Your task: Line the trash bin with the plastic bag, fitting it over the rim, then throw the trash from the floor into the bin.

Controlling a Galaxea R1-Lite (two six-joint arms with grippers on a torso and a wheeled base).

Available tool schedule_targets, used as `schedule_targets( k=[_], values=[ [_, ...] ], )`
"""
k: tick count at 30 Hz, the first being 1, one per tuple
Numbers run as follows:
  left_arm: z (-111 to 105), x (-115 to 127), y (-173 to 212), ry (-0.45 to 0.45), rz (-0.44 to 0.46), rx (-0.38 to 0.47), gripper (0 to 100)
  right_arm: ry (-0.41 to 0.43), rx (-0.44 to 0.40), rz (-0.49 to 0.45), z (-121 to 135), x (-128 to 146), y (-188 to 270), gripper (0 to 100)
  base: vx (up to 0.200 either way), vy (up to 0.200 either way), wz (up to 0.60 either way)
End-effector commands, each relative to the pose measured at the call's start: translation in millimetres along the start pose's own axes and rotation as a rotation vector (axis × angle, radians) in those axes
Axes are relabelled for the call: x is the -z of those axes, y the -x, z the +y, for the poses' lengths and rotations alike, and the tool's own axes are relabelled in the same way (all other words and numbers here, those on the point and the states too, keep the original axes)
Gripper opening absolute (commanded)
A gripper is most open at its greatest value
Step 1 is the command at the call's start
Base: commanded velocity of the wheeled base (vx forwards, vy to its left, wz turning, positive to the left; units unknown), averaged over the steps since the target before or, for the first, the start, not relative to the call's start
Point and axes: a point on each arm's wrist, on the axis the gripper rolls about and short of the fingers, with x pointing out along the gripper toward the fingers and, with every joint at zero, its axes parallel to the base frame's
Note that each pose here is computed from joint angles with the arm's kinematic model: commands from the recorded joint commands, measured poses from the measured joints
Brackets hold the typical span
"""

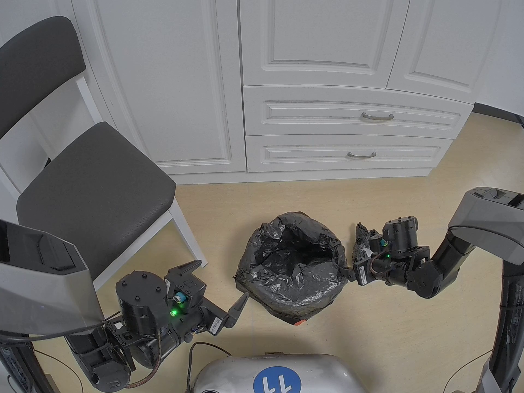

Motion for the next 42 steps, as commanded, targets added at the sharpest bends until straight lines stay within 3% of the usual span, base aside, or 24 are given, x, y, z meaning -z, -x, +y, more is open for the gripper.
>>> schedule_targets(
  k=[1,15,21,27,35,42],
  values=[
    [-0.1,0.8,0.3,-0.001,0.003,0.0,100,0.011,0.005,0.054,-2.1,17.0,-16.8,100,0.0,0.0,0.0],
    [-1.2,1.5,0.1,-0.001,0.007,0.003,100,-0.012,0.019,0.07,-7.5,32.4,-52.2,100,0.0,0.0,0.0],
    [-0.8,1.5,-0.4,0.001,0.006,0.001,100,-0.179,-0.019,0.029,-1.5,29.1,-76.6,100,0.0,0.0,0.0],
    [-1.3,1.5,-0.8,0.001,0.006,0.002,100,-0.216,-0.019,0.034,-3.9,33.0,-93.1,100,0.0,0.0,0.0],
    [-2.1,0.3,-3.3,0.0,-0.001,0.002,100,-0.382,0.029,0.118,-15.0,10.3,-115.5,100,0.0,0.0,0.0],
    [-3.6,-0.8,-3.5,-0.001,-0.007,0.007,100,-0.582,0.026,0.059,-18.4,-14.9,-142.9,100,0.0,0.0,0.0]
  ],
)
